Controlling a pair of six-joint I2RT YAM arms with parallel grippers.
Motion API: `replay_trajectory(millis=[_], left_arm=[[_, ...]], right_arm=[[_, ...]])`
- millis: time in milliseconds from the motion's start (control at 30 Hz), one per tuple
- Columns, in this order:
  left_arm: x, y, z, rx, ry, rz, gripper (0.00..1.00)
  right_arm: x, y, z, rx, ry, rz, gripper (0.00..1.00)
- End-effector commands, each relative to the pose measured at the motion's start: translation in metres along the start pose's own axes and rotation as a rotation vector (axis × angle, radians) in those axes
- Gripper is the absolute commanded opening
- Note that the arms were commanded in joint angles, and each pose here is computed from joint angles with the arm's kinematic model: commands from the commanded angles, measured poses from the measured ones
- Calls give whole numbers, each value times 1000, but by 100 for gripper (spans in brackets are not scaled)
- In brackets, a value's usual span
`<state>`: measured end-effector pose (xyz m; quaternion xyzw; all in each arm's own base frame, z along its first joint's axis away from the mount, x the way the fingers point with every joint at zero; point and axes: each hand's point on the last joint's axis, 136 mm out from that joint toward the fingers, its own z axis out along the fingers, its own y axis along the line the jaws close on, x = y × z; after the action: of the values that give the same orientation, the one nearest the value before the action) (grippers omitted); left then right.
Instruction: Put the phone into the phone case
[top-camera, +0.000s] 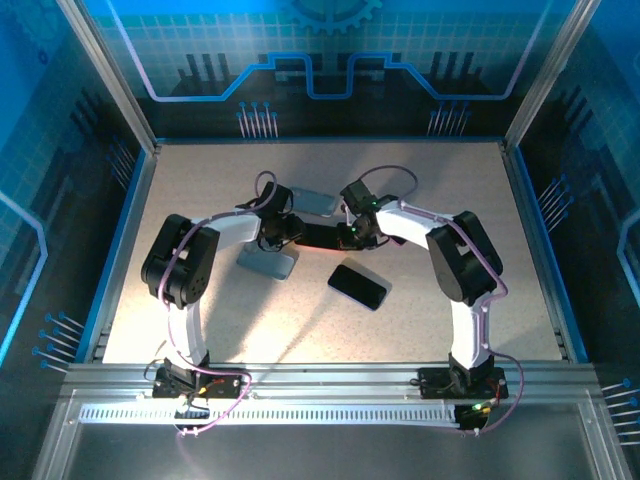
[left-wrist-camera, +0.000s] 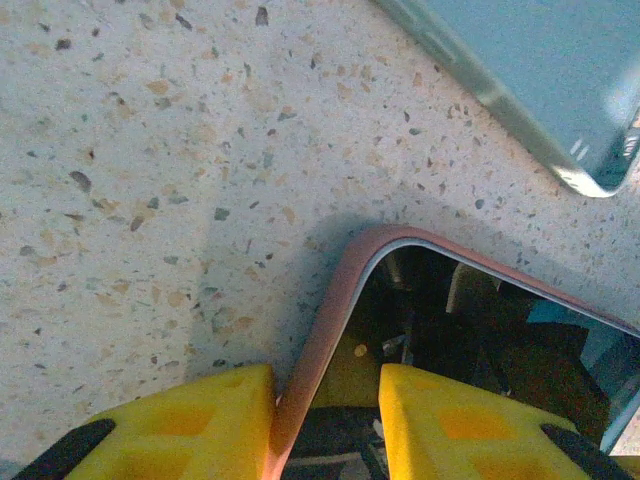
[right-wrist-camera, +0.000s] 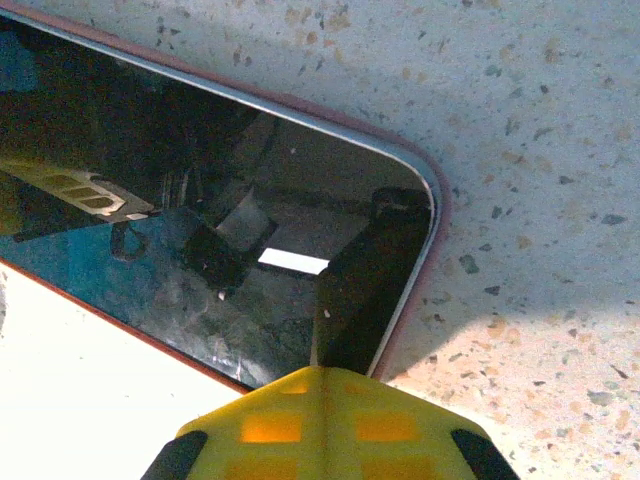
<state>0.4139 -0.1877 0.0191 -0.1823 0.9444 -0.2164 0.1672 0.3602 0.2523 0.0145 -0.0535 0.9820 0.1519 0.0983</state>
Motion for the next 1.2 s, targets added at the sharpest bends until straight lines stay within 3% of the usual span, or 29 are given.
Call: replay_trajectory(millis=[0,533,700,900,1167], left_arm=[[-4,-1,23,15,-3,24,33],[-23,-40,24,48,-57,69,31],[-29,-55,31,67,-64,86,31],[-41,-66,30,82,-95,102,31],[-54,-69,0,72,-175,129,31]], right_arm=[[102,6,41,8,312,12,0],[74,61,7,-146,234,-36,0],[43,72,-17,-173,135,-77,0],[6,61,-52,-148,8,-127,0],[-2,29,-51,-41,5,-165,0]])
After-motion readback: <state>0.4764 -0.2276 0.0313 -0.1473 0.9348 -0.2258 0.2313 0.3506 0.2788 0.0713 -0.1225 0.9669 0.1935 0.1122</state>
